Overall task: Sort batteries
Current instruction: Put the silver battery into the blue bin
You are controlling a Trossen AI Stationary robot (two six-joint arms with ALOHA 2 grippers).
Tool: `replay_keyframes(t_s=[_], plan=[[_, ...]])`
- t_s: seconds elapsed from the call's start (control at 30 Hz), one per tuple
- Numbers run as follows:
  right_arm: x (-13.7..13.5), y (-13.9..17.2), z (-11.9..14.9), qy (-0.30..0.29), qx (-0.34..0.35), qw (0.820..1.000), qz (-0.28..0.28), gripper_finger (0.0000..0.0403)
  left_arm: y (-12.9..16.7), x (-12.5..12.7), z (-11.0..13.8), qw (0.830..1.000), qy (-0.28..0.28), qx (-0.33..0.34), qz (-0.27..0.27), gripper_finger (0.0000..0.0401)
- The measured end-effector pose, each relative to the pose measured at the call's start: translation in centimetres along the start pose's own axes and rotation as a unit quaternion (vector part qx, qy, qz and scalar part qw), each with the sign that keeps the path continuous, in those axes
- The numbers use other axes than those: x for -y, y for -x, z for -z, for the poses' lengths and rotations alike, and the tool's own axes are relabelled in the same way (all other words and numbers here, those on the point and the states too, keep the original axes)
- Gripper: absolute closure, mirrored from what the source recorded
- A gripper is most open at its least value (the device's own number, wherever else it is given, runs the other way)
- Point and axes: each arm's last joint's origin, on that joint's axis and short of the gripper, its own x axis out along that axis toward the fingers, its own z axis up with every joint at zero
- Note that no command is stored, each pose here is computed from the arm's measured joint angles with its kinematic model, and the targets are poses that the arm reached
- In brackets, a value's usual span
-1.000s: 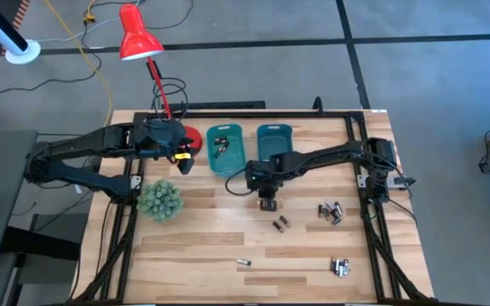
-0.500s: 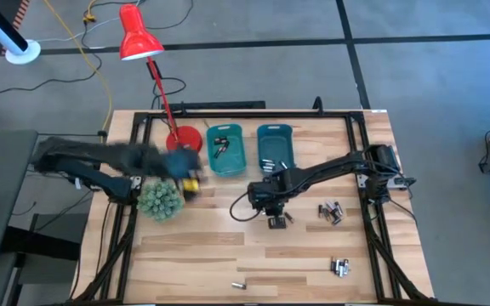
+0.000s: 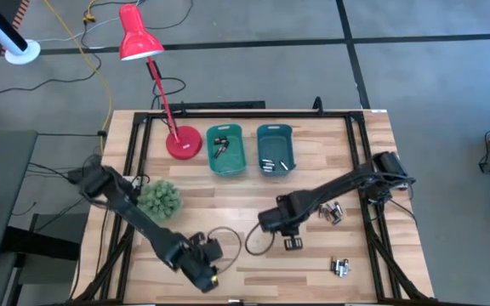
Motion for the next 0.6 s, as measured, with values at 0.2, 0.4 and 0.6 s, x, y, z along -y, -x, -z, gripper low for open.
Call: replay_keyframes(t_s=[0.2, 0.4, 0.6], plan=[[-2.0, -0.2, 0.3, -0.01, 0.006, 1.0, -0.003, 0.0294, -1.0, 1.4, 0.4, 1.0, 0.014, -0.005, 0.001, 0.023], [-3.3, -0.2, 0.3, -0.046, 0.024, 0.999, -0.007, 0.0294, -1.0, 1.5, 0.4, 1.0, 0.02, -0.006, 0.007, 0.023], [-3.9, -0.2, -0.3, -0.035, 0.064, 0.997, -0.021, 0.0294, -0.9, 2.5, 0.7, 0.998, 0.014, -0.016, 0.058, 0.023]])
